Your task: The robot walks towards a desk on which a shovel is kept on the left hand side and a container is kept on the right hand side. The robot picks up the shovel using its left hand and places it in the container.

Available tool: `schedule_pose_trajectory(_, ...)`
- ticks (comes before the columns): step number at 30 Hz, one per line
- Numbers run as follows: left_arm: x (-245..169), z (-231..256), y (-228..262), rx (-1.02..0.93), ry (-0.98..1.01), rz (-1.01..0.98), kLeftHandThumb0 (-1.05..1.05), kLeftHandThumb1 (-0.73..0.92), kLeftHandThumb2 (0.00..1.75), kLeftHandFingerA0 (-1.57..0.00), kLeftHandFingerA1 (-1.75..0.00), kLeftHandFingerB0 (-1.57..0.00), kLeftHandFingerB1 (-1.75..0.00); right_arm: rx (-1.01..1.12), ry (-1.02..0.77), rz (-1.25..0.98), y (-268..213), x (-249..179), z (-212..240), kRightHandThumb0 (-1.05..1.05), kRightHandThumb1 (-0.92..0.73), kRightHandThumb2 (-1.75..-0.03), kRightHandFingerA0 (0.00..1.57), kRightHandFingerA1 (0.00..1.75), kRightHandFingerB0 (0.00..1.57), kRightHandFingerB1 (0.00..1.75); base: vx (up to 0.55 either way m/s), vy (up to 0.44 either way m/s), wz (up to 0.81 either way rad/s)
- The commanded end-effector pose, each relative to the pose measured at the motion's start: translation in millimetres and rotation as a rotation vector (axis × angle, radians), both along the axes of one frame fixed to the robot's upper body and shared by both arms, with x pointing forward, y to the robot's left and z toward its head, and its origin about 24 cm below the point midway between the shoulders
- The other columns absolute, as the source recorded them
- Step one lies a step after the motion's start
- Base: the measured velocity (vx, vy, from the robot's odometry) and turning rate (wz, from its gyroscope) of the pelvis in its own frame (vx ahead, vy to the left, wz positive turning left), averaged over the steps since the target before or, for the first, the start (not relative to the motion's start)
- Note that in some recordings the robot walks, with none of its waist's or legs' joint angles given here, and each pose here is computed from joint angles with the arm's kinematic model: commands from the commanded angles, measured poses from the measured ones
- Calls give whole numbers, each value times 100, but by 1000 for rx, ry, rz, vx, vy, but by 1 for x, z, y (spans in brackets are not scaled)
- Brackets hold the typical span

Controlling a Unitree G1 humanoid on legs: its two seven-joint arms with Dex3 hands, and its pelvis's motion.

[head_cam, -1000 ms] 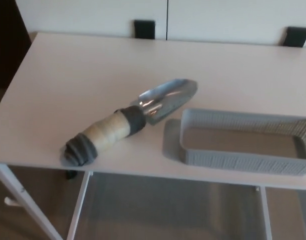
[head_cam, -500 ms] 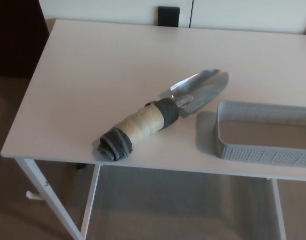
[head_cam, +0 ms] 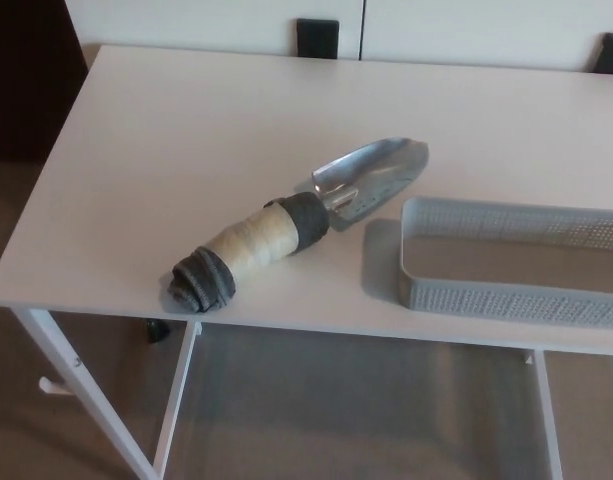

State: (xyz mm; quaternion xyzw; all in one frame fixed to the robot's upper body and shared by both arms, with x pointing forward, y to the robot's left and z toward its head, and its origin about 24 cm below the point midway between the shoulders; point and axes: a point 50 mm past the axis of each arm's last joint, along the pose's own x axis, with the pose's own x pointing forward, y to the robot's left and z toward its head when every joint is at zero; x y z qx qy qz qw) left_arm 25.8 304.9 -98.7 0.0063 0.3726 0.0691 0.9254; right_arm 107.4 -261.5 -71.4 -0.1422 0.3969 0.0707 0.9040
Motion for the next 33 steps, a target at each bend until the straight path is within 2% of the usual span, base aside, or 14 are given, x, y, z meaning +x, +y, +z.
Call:
schedule_pose_trajectory(1,17,42,-36,242,-331,-368,-57,76,63,-25,-32,-17,-30,-38,-5,26,-4,11,6,-35,-49,-54,72,55,41,45,0,0,0)
schedule_pose_trajectory(2,23,64,-54,246,-457,-468,-62,68,78,-17,-37,-12,-36,-17,-3,12,-4,11,6,-32,-49,-54,70,56,40,45,0,0,0)
schedule_pose_trajectory(3,30,85,-68,233,-585,-546,-31,57,106,0,-45,0,-46,-4,-4,3,-4,12,7,-30,-49,-54,67,55,39,45,0,0,0)
schedule_pose_trajectory(4,40,112,-83,212,-728,-634,-30,59,107,0,-46,0,-47,-11,-16,11,-4,16,8,-31,-49,-54,67,55,39,45,0,0,0)
schedule_pose_trajectory(5,42,121,-87,210,-759,-653,-53,80,63,-14,-27,-6,-26,-13,-18,13,-3,17,8,-31,-49,-54,66,55,39,45,0,0,0)
schedule_pose_trajectory(7,49,155,-103,194,-895,-741,-55,80,65,-13,-26,-7,-22,-15,-25,19,-2,20,9,-31,-49,-54,68,56,39,45,0,0,0)
schedule_pose_trajectory(8,52,174,-111,206,-973,-797,-60,64,93,-2,-36,-1,-28,-14,-27,26,-2,19,8,-31,-49,-54,70,57,39,46,0,0,0)
schedule_pose_trajectory(10,63,229,-132,206,-1175,-942,-52,58,90,-1,-39,0,-28,-28,-21,25,-1,21,6,-31,-49,-54,73,57,41,46,0,0,0)
schedule_pose_trajectory(11,74,258,-143,238,-1330,-1028,-49,74,81,-6,-31,-2,-12,-17,-28,28,-1,21,7,-32,-49,-54,69,55,40,46,0,0,0)
schedule_pose_trajectory(16,101,320,-164,300,-1569,-1138,-45,64,80,-4,-31,-2,-14,-7,-36,19,2,21,6,-33,-48,-53,72,58,42,47,0,0,0)
schedule_pose_trajectory(18,113,336,-169,304,-1635,-1134,-43,65,79,-8,-35,-2,-18,0,-34,13,3,21,6,-31,-49,-54,75,60,41,47,0,0,0)
schedule_pose_trajectory(20,129,350,-172,327,-1706,-1073,-35,73,63,-21,-32,-11,-25,8,-43,21,2,21,7,-32,-49,-54,76,61,41,48,0,0,0)
schedule_pose_trajectory(26,159,365,-175,405,-1758,-924,-30,75,64,-31,-32,-24,-30,11,-32,21,4,20,6,-30,-50,-54,73,57,41,46,0,0,0)
schedule_pose_trajectory(33,202,369,-184,681,-1754,-724,-51,57,58,-47,-36,-37,-32,17,-27,20,5,20,4,-30,-49,-54,70,56,41,46,0,0,0)
